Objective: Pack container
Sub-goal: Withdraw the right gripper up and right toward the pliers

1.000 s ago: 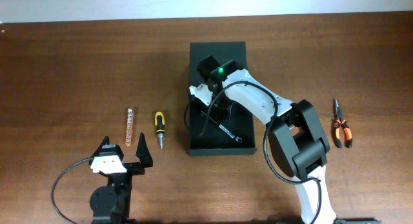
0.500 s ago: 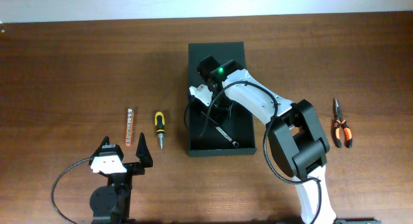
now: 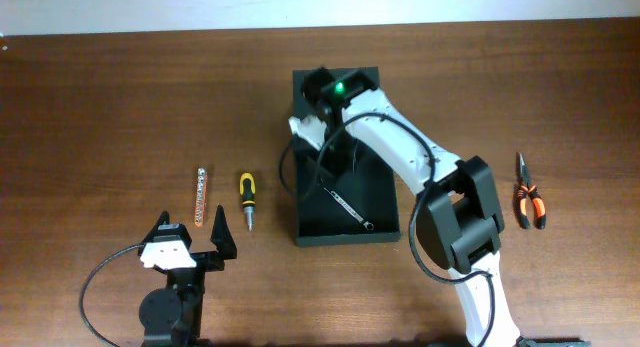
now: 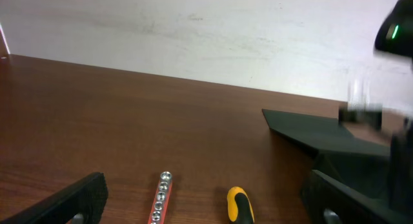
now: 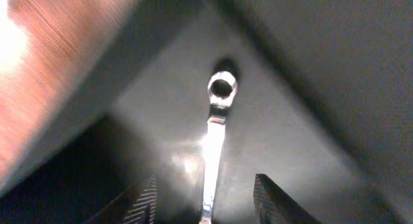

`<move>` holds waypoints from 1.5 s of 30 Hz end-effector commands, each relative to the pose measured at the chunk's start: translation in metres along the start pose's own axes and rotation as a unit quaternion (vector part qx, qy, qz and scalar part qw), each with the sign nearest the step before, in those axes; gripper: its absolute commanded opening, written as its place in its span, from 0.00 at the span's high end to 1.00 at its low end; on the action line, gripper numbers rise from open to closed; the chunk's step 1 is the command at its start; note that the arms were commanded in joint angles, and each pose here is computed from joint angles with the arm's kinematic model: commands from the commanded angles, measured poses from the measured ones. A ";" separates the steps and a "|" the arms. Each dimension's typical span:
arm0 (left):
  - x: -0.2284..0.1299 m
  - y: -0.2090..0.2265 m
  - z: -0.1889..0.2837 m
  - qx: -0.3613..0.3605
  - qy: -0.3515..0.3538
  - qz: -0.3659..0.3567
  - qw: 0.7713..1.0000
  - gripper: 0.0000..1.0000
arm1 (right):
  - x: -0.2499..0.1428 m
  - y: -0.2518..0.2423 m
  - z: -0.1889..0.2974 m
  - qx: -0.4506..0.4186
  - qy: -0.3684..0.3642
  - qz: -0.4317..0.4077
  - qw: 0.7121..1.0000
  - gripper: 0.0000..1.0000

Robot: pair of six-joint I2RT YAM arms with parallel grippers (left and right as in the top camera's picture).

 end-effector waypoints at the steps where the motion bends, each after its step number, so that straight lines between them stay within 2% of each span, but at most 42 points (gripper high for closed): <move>1: -0.002 -0.001 0.000 -0.005 0.004 -0.008 1.000 0.01 | 0.010 -0.009 0.039 -0.021 -0.051 0.001 0.998 0.49; 4: -0.002 -0.001 0.000 -0.005 0.004 -0.008 1.000 0.01 | 0.010 -0.016 0.071 -0.060 -0.073 -0.022 0.995 0.41; 5: -0.002 -0.001 0.000 -0.005 0.004 -0.008 1.000 0.01 | 0.009 -0.021 0.081 -0.083 -0.075 -0.036 0.993 0.34; 8: -0.002 -0.001 0.000 -0.005 0.004 -0.008 1.000 0.01 | -0.003 -0.034 0.112 -0.145 -0.076 -0.083 0.983 0.02; 15: -0.002 -0.001 0.000 -0.005 0.004 -0.008 1.000 0.01 | -0.053 -0.070 0.168 -0.196 -0.078 -0.205 0.956 0.01; 22: -0.002 -0.001 0.000 -0.005 0.004 -0.008 1.000 0.01 | -0.115 -0.103 0.217 -0.228 -0.121 -0.341 0.904 0.01; 26: -0.002 -0.001 0.000 -0.005 0.004 -0.008 1.000 0.01 | -0.147 -0.097 0.246 -0.227 -0.155 -0.371 0.887 0.01; 30: -0.002 -0.001 0.000 -0.005 0.004 -0.008 1.000 0.01 | -0.182 -0.077 0.263 -0.232 -0.157 -0.397 0.874 0.01; 39: -0.002 -0.001 0.000 -0.005 0.004 -0.008 1.000 0.01 | -0.260 -0.038 0.235 -0.198 -0.080 -0.465 0.859 0.01; 42: -0.002 -0.001 0.000 -0.005 0.004 -0.008 1.000 0.01 | -0.270 -0.046 0.217 -0.190 -0.070 -0.481 0.853 0.01; 45: -0.002 -0.001 0.000 -0.005 0.004 -0.008 1.000 0.01 | -0.267 -0.062 0.199 -0.191 -0.067 -0.467 0.861 0.01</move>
Point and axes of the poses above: each gripper's point midway between its finger pads, its own z axis back along the fingers, its own y axis along the line the jaws close on, x = y × z, the point moved 10 cm from there along z, back along the fingers, and after that the axes turned 6 degrees about z, right-handed, at the moved point
